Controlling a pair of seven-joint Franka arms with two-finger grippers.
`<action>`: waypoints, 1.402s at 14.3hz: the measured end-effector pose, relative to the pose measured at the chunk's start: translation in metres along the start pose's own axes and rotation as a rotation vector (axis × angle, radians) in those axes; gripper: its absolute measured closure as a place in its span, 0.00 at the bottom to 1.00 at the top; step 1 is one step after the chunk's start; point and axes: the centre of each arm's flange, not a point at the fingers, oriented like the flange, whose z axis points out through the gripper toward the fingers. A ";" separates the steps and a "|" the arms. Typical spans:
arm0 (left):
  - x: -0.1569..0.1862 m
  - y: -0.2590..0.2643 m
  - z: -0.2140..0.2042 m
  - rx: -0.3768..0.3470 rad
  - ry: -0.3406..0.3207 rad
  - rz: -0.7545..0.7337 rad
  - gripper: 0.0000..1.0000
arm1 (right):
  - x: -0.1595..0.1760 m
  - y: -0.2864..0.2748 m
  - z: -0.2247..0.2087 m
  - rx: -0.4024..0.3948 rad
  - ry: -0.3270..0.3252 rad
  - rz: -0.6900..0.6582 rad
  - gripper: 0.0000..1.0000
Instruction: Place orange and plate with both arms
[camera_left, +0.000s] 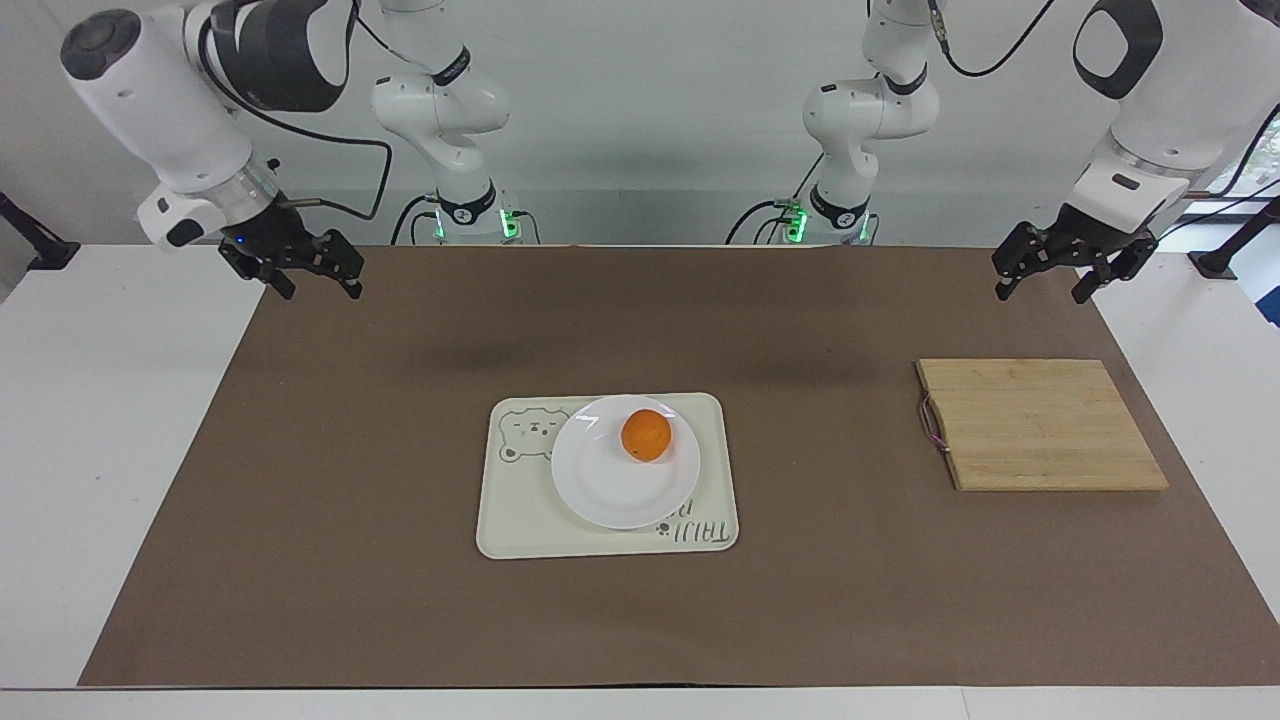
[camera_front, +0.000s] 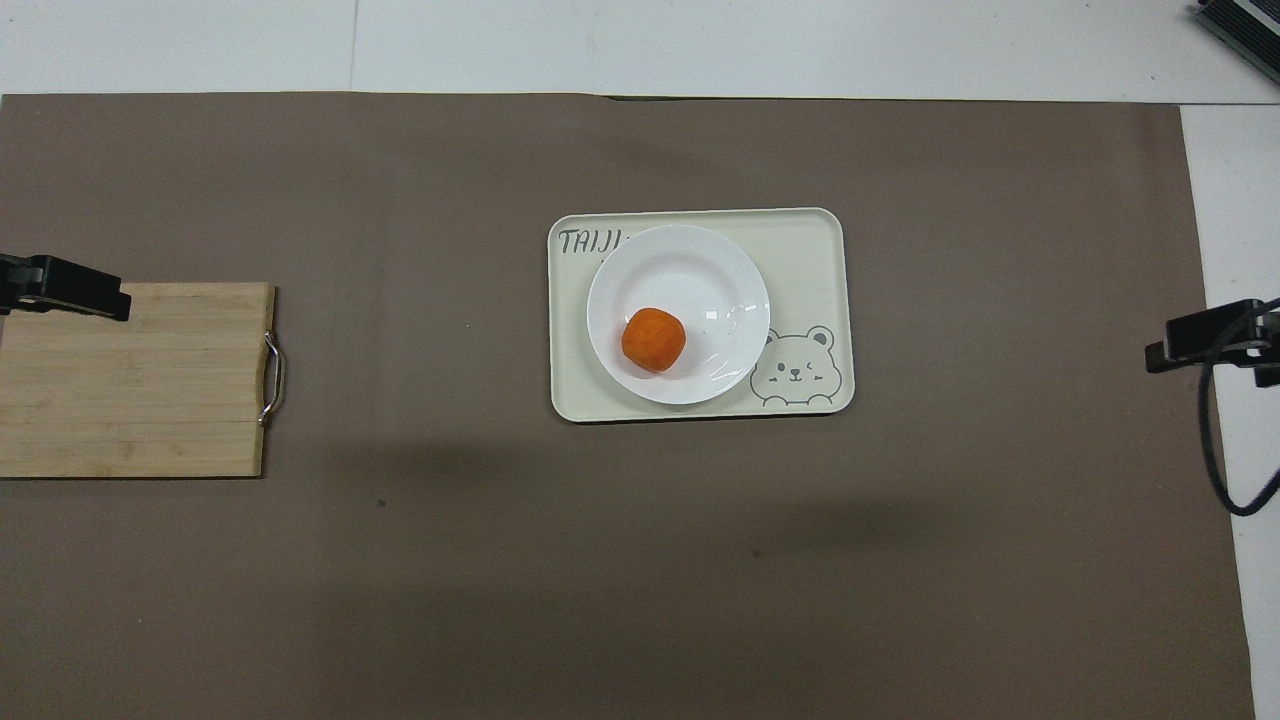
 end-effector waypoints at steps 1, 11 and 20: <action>0.000 0.000 0.000 0.000 0.000 0.000 0.00 | -0.004 -0.002 -0.011 -0.003 0.006 -0.004 0.00; 0.000 0.000 0.000 0.000 0.000 0.000 0.00 | -0.039 -0.016 -0.027 -0.099 0.075 -0.079 0.00; 0.000 0.000 0.000 0.000 0.000 0.000 0.00 | -0.023 -0.014 -0.020 -0.103 0.068 -0.078 0.00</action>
